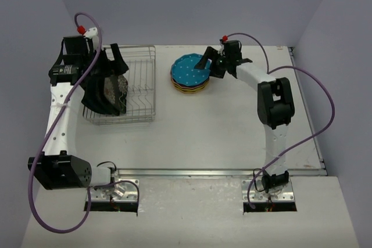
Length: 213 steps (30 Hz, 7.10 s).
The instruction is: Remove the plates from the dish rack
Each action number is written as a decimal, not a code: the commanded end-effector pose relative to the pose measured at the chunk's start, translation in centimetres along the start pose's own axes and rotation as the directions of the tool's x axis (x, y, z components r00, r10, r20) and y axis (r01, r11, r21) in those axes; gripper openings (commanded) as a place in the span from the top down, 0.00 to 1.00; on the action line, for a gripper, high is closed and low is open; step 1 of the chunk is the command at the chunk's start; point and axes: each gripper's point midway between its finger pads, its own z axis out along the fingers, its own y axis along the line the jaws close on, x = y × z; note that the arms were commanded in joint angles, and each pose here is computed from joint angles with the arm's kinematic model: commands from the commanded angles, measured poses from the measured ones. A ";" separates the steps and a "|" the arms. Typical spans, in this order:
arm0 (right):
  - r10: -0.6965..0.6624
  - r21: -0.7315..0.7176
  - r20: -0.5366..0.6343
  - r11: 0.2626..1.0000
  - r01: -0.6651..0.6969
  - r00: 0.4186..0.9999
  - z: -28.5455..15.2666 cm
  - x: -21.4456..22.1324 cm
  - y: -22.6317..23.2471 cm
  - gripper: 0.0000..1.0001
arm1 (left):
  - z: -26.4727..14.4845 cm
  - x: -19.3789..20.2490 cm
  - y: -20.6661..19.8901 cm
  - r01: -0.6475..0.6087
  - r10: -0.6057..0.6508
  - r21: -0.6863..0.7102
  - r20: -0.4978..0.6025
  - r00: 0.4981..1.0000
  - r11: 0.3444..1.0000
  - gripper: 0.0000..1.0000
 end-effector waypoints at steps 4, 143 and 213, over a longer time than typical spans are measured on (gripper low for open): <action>-0.474 0.328 0.118 0.848 0.416 0.873 -5.4 -5.5 4.2 0.01 | -2.7 -3.5 3.7 -0.027 0.069 -0.244 0.163 0.984 0.969 0.00; 0.542 -0.234 0.532 0.832 -0.503 0.650 -20.1 -6.1 -11.8 1.00 | -0.2 -2.5 -7.8 0.032 -0.063 0.296 0.097 0.993 0.955 0.00; -0.330 -0.020 0.283 0.937 0.350 0.900 -19.8 4.4 1.3 0.07 | 5.5 0.9 12.6 -0.277 0.128 -0.495 -0.313 0.941 0.824 0.35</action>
